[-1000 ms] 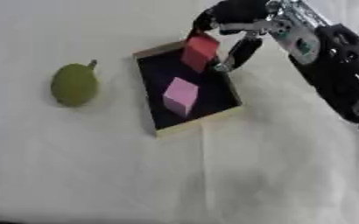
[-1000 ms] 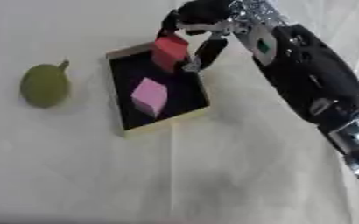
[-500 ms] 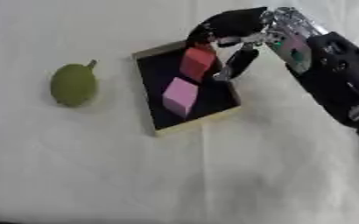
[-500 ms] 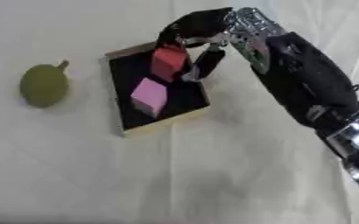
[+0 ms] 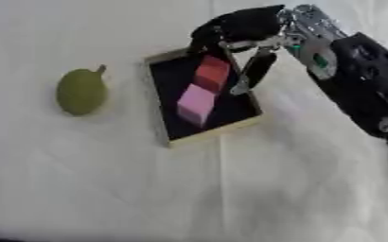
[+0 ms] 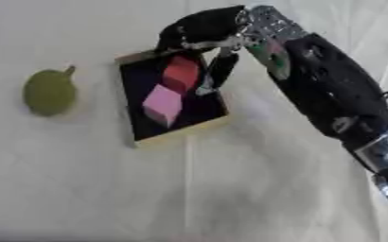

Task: Pick up objects on the table and place them in the box.

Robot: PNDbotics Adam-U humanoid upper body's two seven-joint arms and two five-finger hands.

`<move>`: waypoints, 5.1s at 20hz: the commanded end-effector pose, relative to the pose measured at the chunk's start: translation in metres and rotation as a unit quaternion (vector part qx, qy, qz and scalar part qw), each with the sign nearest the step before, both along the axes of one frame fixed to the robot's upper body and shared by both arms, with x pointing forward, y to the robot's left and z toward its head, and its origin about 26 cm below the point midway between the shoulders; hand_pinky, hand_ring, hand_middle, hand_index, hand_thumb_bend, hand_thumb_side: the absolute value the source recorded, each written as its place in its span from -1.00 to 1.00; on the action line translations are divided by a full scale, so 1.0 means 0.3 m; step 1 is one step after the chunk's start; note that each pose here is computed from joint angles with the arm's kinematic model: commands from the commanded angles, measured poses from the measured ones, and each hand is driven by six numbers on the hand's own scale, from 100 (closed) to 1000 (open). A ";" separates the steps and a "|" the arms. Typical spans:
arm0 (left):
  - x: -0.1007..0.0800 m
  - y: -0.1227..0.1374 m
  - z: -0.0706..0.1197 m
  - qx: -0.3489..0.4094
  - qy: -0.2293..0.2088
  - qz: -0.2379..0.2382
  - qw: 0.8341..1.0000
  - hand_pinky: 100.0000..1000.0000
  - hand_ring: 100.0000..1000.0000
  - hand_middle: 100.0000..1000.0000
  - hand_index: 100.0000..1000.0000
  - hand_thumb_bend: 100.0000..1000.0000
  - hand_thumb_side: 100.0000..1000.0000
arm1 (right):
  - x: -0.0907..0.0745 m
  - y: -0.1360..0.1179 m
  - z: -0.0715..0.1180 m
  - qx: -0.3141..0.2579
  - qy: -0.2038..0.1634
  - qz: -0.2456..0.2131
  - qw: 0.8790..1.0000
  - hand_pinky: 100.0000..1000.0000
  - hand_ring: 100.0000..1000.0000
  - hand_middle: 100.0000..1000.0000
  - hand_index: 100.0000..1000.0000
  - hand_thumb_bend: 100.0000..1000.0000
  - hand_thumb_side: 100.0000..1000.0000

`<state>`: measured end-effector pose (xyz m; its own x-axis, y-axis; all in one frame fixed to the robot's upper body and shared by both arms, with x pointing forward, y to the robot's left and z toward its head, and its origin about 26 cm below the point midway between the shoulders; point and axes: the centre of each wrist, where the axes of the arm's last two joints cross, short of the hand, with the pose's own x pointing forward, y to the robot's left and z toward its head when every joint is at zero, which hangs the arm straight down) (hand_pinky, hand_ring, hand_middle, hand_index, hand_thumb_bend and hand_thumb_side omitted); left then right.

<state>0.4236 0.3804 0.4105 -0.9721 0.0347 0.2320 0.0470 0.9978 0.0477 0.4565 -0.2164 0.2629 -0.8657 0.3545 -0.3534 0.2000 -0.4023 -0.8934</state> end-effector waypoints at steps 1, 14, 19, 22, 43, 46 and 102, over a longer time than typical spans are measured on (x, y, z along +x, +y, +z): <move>-0.028 0.007 0.046 0.010 -0.017 0.005 1.000 0.68 0.93 0.80 0.92 -1.00 0.09 | -0.011 -0.012 0.056 -0.115 0.008 0.049 0.992 0.88 0.96 0.73 0.95 -0.22 -0.04; -0.053 -0.005 0.016 0.039 -0.032 -0.002 0.999 0.69 0.92 0.80 0.92 -1.00 0.10 | -0.173 -0.150 0.248 0.144 -0.004 0.101 0.984 0.79 0.74 0.62 0.84 -1.00 -0.94; -0.061 -0.016 -0.006 0.059 -0.034 -0.007 0.998 0.68 0.92 0.80 0.92 -1.00 0.13 | -0.311 -0.254 0.317 0.314 0.019 0.094 0.945 0.78 0.69 0.61 0.78 -1.00 -1.00; -0.070 -0.014 -0.022 0.068 -0.034 -0.009 0.997 0.68 0.92 0.80 0.91 -1.00 0.14 | -0.374 -0.301 0.341 0.400 0.019 0.104 0.910 0.77 0.67 0.61 0.75 -1.00 -0.77; -0.178 0.015 -0.206 0.333 -0.016 0.032 0.942 0.67 0.90 0.76 0.82 -1.00 0.27 | -0.479 -0.411 0.379 0.621 -0.022 0.190 0.760 0.74 0.66 0.60 0.72 -1.00 -0.56; -0.191 0.002 -0.225 0.430 -0.042 0.045 0.901 0.69 0.88 0.76 0.83 -1.00 0.10 | -0.481 -0.411 0.379 0.623 -0.023 0.190 0.759 0.74 0.66 0.59 0.70 -1.00 -0.54; -0.078 -0.257 -0.310 0.878 -0.049 0.098 0.465 1.00 1.00 0.76 0.88 -0.97 -0.44 | -0.477 -0.369 0.389 0.644 -0.001 0.196 0.740 0.75 0.63 0.54 0.63 -1.00 -0.25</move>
